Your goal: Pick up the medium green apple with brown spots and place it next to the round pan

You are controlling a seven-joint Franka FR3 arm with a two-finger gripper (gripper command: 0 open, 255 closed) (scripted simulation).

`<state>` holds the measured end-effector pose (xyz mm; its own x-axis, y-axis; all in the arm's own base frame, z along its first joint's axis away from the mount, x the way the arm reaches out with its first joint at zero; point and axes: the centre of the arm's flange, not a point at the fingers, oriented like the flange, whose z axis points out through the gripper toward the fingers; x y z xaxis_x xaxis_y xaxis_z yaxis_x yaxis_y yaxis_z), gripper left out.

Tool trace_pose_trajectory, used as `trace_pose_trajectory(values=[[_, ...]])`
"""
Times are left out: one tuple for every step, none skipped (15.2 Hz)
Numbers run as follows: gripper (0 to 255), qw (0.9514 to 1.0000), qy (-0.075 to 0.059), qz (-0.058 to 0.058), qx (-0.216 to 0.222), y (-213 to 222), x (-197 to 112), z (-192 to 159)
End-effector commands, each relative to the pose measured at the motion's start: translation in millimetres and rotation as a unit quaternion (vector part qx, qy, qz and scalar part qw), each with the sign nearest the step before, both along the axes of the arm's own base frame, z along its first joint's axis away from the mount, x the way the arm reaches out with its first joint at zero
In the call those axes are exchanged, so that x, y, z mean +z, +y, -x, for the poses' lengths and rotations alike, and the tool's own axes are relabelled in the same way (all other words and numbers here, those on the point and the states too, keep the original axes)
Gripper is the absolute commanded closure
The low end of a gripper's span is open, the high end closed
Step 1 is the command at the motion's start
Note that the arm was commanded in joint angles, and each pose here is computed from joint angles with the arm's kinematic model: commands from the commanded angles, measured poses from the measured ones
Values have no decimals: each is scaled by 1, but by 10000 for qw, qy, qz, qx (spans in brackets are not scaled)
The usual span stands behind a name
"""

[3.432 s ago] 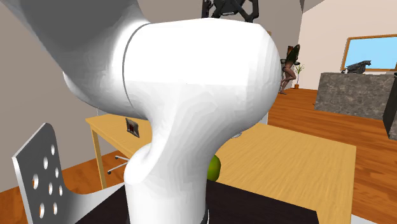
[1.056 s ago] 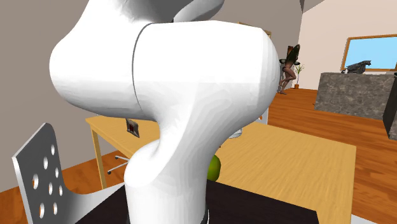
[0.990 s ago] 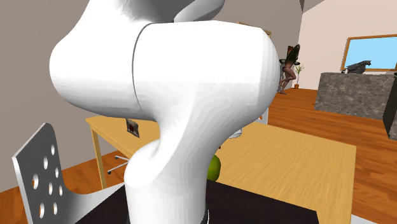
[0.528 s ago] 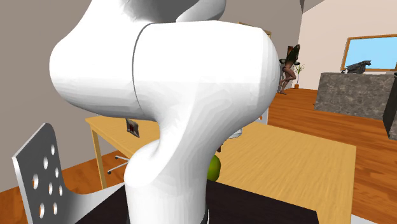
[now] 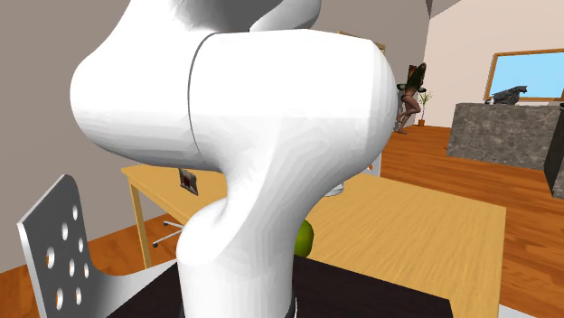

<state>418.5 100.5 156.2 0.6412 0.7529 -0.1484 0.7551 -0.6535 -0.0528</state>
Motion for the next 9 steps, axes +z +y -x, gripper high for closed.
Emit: trace_pose_trajectory(values=[[255,10000,0,0,0,0,0,0],[255,10000,0,0,0,0,0,0],[255,10000,0,0,0,0,0,0],[255,10000,0,0,0,0,0,0],[255,10000,0,0,0,0,5,0],[255,10000,0,0,0,0,11,0],[255,10000,0,0,0,0,16,0],[255,10000,0,0,0,0,21,0],[255,10000,0,0,0,0,26,0]])
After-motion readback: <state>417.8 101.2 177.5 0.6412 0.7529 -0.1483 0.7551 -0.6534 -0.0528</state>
